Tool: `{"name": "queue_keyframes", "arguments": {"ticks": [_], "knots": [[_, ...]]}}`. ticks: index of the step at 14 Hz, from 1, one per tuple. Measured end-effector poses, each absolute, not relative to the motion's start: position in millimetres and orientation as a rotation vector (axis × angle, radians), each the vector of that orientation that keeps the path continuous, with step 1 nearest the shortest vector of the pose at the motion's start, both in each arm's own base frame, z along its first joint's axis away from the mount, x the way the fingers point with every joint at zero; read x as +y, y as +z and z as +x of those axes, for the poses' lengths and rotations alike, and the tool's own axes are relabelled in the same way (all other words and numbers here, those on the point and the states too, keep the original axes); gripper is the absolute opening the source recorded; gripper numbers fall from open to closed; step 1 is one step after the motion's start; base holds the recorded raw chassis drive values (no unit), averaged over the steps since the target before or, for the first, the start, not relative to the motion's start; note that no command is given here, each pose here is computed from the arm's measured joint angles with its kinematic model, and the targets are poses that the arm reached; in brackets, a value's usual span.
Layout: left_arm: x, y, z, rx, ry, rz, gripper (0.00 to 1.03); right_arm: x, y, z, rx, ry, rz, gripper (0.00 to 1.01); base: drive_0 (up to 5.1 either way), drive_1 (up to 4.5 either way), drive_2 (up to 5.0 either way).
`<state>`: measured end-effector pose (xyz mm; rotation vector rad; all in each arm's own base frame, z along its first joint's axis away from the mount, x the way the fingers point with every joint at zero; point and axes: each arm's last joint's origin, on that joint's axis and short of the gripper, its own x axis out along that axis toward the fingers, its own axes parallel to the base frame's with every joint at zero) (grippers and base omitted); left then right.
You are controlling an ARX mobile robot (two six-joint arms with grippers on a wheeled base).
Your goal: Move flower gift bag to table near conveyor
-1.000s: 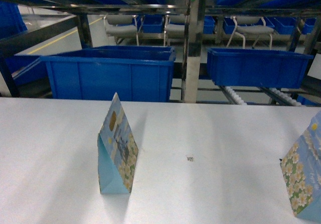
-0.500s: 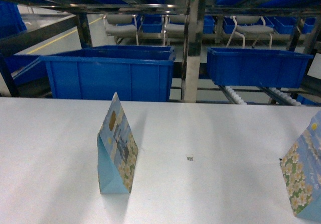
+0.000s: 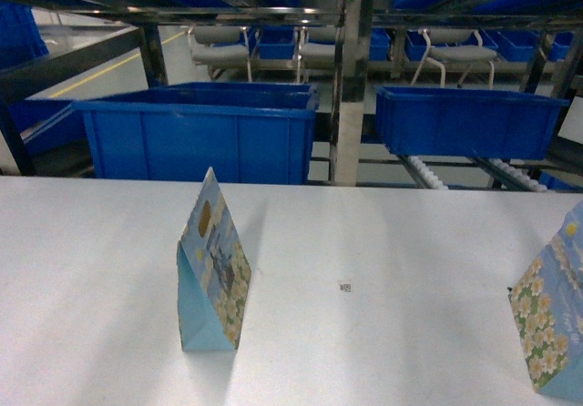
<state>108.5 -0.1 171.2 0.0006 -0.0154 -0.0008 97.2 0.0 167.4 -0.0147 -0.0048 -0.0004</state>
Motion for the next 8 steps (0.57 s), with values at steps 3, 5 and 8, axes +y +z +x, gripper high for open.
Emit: {"name": "queue_keyframes", "arguments": {"ticks": [3,5,8], "knots": [[-0.1,170.9,96.9,-0.028,-0.001,0.001,0.02,0.0,167.4,97.2,-0.005,0.0,-0.015,0.02,0.0,0.0,0.0],[-0.1,167.5,97.1,-0.002,-0.001,0.001,0.02,0.0,167.4,97.2,-0.005,0.0,-0.015,0.02,0.0,0.0,0.0],[-0.1,167.9,97.1,-0.006,0.0,0.0,0.07,0.0,167.4,97.2,-0.005,0.0,-0.015,0.02,0.0,0.0,0.0]]}}
